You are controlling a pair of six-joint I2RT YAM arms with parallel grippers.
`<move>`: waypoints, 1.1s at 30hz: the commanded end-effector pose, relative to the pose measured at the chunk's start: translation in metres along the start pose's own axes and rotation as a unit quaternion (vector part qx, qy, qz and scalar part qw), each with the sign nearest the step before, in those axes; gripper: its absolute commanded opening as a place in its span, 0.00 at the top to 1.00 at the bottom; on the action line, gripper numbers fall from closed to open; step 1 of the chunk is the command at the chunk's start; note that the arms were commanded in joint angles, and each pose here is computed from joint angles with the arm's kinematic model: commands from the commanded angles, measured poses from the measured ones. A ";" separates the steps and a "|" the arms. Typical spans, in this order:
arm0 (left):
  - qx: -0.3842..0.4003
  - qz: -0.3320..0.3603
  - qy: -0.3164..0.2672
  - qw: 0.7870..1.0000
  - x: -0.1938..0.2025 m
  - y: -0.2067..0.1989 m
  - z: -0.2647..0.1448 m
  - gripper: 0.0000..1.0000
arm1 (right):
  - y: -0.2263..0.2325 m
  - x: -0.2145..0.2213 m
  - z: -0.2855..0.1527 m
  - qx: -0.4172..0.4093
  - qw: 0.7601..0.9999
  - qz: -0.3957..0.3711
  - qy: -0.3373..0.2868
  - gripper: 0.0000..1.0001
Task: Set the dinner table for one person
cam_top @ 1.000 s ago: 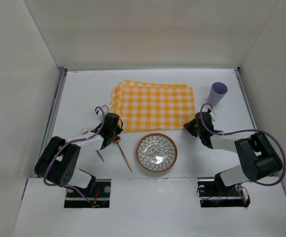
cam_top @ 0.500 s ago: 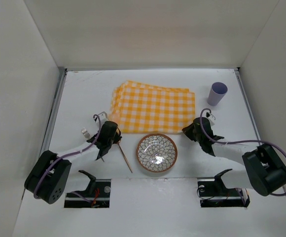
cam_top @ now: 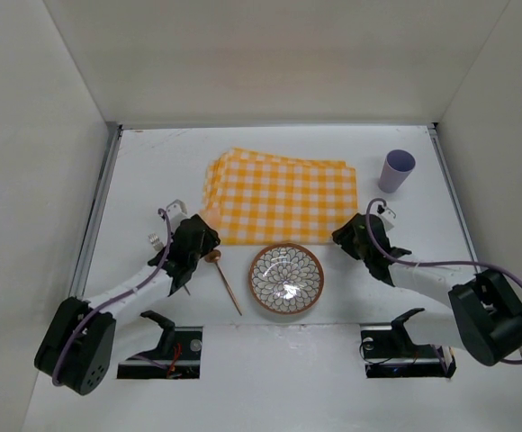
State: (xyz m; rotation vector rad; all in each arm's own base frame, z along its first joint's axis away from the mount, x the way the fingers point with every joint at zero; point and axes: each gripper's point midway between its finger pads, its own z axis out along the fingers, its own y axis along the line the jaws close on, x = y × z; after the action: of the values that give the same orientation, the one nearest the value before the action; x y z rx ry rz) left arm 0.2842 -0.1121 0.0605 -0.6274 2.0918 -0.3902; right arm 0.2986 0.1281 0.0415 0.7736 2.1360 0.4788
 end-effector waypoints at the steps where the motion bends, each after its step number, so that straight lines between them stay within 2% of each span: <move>1: 0.000 -0.008 -0.008 1.000 -0.012 -0.007 0.009 0.60 | 0.022 -0.009 -0.008 -0.025 0.999 -0.017 -0.018 0.46; 10: -0.013 -0.008 -0.016 1.000 -0.019 -0.009 0.049 0.61 | 0.024 0.030 -0.041 -0.053 0.994 -0.097 0.016 0.31; 14: -0.009 -0.012 -0.016 1.000 -0.017 -0.014 0.055 0.61 | 0.023 0.032 -0.053 -0.066 0.993 -0.101 0.016 0.30; 15: -0.012 -0.011 -0.017 1.000 -0.017 -0.013 0.057 0.63 | 0.023 0.032 -0.056 -0.071 0.992 -0.100 0.014 0.30; 20: -0.030 -0.016 -0.004 0.999 -0.007 0.000 0.065 0.93 | 0.023 0.029 -0.065 -0.086 0.992 -0.096 0.013 0.29; 23: -0.028 -0.015 -0.002 0.999 -0.003 0.001 0.061 0.98 | 0.021 0.030 -0.067 -0.082 0.991 -0.104 0.018 0.27; 33: -0.029 -0.006 0.011 0.999 0.012 0.023 0.027 0.99 | 0.034 0.070 -0.096 -0.132 0.974 -0.150 0.105 0.20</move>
State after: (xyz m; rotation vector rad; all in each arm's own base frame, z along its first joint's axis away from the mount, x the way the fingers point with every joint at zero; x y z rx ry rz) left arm 0.3059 -0.1061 0.0298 -0.6740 2.1118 -0.3623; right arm 0.2087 0.1781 0.0644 0.3213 2.2708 0.6074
